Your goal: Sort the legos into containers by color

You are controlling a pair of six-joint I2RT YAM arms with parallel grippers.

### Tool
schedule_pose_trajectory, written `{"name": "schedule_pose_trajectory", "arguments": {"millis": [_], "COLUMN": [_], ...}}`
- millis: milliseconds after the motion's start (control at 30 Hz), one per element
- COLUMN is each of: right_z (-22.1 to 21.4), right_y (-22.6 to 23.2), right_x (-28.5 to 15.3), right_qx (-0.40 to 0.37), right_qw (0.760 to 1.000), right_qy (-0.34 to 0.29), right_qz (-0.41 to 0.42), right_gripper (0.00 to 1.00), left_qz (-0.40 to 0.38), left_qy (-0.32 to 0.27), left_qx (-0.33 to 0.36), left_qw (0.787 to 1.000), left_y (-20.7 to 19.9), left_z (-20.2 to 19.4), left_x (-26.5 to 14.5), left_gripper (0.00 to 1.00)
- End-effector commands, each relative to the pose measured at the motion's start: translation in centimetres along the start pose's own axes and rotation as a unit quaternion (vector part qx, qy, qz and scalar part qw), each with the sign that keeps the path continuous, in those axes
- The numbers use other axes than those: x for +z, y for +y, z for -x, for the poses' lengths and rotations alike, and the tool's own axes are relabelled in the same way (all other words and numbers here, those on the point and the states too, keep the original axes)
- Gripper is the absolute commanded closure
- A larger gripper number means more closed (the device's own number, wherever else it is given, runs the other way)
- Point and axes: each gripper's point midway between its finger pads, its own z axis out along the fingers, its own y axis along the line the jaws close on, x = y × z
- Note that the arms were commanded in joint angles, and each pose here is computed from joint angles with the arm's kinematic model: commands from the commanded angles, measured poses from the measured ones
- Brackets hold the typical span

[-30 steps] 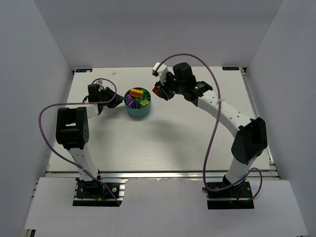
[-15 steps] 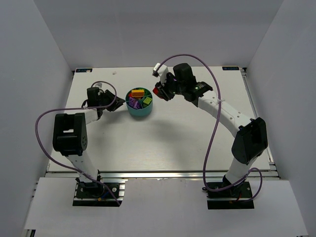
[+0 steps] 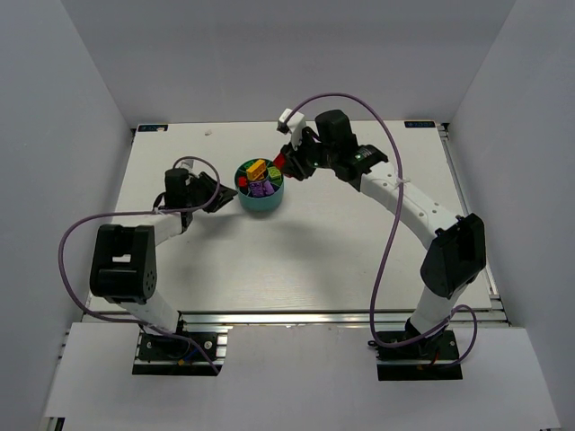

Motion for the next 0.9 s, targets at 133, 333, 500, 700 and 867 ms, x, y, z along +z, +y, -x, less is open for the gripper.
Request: {"name": "schedule_pose_trajectory", "arguments": {"millis": [133,333,500,700,867], "right_z": [3.2,2.7,0.7,-0.1,-1.0], "right_y": [2.9,7.4,7.2,5.5,4.6], "right_x": [0.6,2.8,5.8,7.9,8.7], "right_qx": [0.036,0.064,0.026,-0.030,-0.062], "right_qw": [0.998,0.997,0.999,0.998,0.995], "right_qy": [-0.030,-0.009,0.023,0.047,0.056], "right_qz": [0.034,0.049,0.014,-0.020,-0.051], "right_gripper": [1.00,1.00,1.00,1.00,1.00], "left_qz": [0.034,0.075,0.082,0.108,0.126], "left_qy": [-0.093,-0.167,-0.186,-0.219,-0.235], "left_qx": [0.028,0.030,0.026,0.023,0.008], "left_qw": [0.995,0.983,0.979,0.970,0.964], "left_y": [-1.7,-1.7,-1.5,-0.2,1.4], "left_z": [3.0,4.3,3.2,1.0,-0.7], "left_x": [-4.0,-8.9,-12.1,-16.7,-19.1], "left_gripper": [0.60,0.47,0.45,0.36,0.31]}}
